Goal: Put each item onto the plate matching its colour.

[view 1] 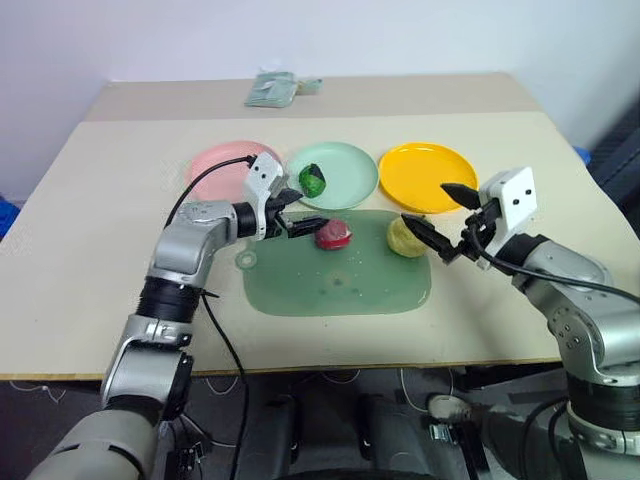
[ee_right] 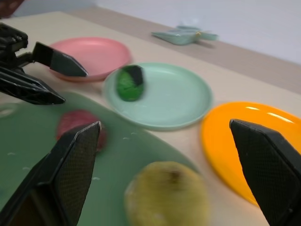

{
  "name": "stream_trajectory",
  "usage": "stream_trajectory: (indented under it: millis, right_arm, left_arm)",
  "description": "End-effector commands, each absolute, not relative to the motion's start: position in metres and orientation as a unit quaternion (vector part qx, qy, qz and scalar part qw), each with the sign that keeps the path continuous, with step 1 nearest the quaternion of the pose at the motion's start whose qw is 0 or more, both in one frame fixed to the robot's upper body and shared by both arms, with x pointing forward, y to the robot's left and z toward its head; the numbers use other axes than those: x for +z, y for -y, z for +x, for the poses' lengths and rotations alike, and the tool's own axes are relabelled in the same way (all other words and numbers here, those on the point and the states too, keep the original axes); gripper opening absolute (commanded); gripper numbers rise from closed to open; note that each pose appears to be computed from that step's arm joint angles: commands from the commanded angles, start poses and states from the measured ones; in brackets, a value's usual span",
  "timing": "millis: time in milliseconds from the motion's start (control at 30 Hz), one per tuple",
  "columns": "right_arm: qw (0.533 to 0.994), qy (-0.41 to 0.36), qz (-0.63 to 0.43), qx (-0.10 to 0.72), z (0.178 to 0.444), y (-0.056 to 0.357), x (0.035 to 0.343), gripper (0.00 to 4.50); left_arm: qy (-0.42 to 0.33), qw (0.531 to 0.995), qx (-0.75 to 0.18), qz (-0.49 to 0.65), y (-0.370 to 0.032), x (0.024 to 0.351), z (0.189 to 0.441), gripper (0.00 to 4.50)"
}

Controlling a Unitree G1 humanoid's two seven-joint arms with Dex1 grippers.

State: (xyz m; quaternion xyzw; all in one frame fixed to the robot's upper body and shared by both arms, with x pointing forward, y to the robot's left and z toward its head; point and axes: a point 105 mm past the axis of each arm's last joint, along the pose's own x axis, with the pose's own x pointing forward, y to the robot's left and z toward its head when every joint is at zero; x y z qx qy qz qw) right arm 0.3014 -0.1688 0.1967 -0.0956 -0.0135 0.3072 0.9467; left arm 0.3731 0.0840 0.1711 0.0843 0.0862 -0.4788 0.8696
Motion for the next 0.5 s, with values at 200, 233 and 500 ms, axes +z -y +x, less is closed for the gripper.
stream_trajectory:
  millis: [200, 233, 500]
  right_arm:
    - [0.940, -0.009, -0.118, 0.321, 0.255, 0.180, 0.191, 4.50]
    - [0.940, -0.013, -0.119, 0.320, 0.252, 0.182, 0.189, 4.50]
    - [0.942, -0.030, -0.115, 0.314, 0.233, 0.187, 0.182, 4.50]
  left_arm:
    - [-0.089, 0.845, -0.513, 0.119, -0.068, 0.167, 0.354, 4.47]
    - [-0.090, 0.844, -0.514, 0.119, -0.066, 0.166, 0.355, 4.47]
    - [-0.101, 0.832, -0.525, 0.151, -0.055, 0.154, 0.361, 4.47]
